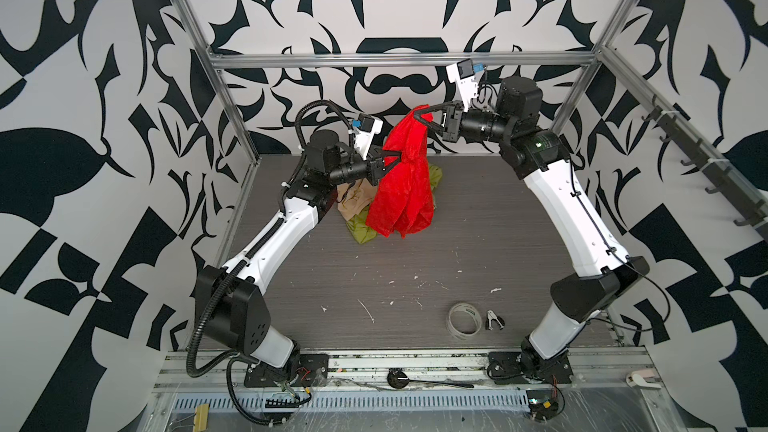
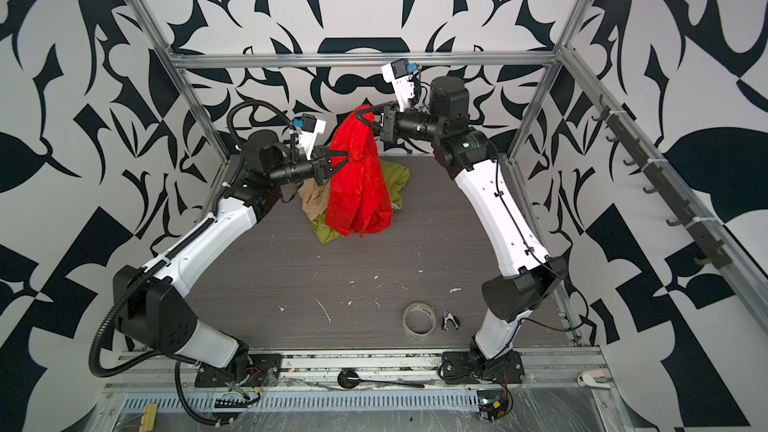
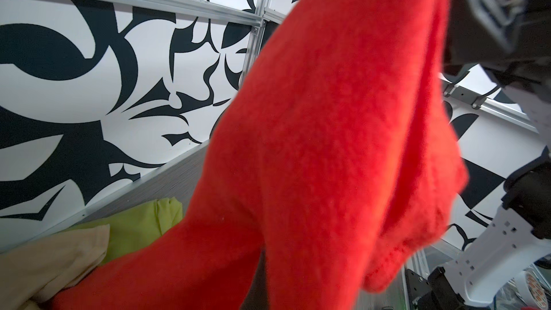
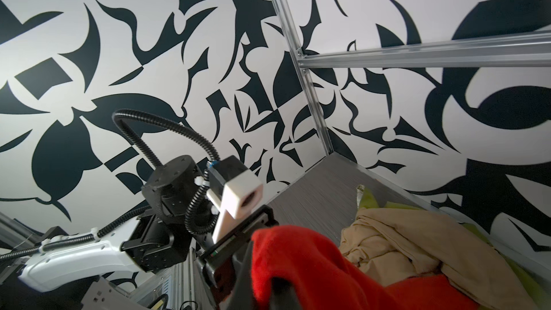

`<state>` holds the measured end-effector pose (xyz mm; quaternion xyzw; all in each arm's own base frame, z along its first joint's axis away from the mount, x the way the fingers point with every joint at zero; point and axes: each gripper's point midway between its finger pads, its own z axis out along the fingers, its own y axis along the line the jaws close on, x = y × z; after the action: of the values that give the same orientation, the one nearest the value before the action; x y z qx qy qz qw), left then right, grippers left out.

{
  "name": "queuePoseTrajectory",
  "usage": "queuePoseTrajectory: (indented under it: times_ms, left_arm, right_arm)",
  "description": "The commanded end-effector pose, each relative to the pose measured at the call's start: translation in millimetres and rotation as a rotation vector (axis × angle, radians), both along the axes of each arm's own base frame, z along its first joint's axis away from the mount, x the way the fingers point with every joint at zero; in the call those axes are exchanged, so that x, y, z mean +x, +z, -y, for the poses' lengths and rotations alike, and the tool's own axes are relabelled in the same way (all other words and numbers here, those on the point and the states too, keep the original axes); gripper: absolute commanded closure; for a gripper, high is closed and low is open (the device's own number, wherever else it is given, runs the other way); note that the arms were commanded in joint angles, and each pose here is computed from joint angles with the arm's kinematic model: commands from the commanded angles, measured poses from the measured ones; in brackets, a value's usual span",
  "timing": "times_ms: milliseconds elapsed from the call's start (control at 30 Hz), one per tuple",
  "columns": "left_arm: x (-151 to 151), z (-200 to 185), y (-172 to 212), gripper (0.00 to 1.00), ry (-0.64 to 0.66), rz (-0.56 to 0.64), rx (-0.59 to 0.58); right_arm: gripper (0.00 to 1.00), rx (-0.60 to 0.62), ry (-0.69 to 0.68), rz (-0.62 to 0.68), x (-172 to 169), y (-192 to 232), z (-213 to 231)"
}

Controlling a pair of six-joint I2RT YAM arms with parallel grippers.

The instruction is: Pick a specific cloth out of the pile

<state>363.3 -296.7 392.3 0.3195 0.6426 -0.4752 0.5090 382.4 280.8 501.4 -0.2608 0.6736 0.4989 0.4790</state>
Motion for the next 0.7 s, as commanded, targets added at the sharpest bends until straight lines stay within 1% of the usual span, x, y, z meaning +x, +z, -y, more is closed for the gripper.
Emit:
queuePoseTrajectory:
  times_ms: [0,133,300,433,500,667]
  left_arm:
    - [-12.4,-5.8,24.6,1.0,0.01,0.077,-0.008]
    - [-13.2,-7.2,26.4,1.0,0.014,0.082,-0.001]
    - [-12.6,-5.8,28.5,1.0,0.009,0.065,-0.006]
    - [-12.4,-4.1,34.4,1.0,-0.002,0.039,-0.016]
    - [-12.2,-3.5,36.1,1.0,-0.002,0.016,-0.016]
    - [-11.7,-4.0,38.7,1.0,0.009,-0.035,-0.018]
  right_arm:
    - [1.0,0.063,-0.042,0.056,1.9,19.9,21.8]
    - [1.0,0.065,-0.089,0.001,13.4,-2.0,40.2]
    - [1.0,0.057,-0.116,-0.108,24.7,-38.6,44.9]
    - [0.85,0.055,-0.162,-0.24,39.4,-68.9,46.3]
    - [0.8,0.061,-0.165,-0.285,43.1,-77.3,45.3]
    - [0.67,0.063,-0.161,-0.352,39.4,-89.3,44.8]
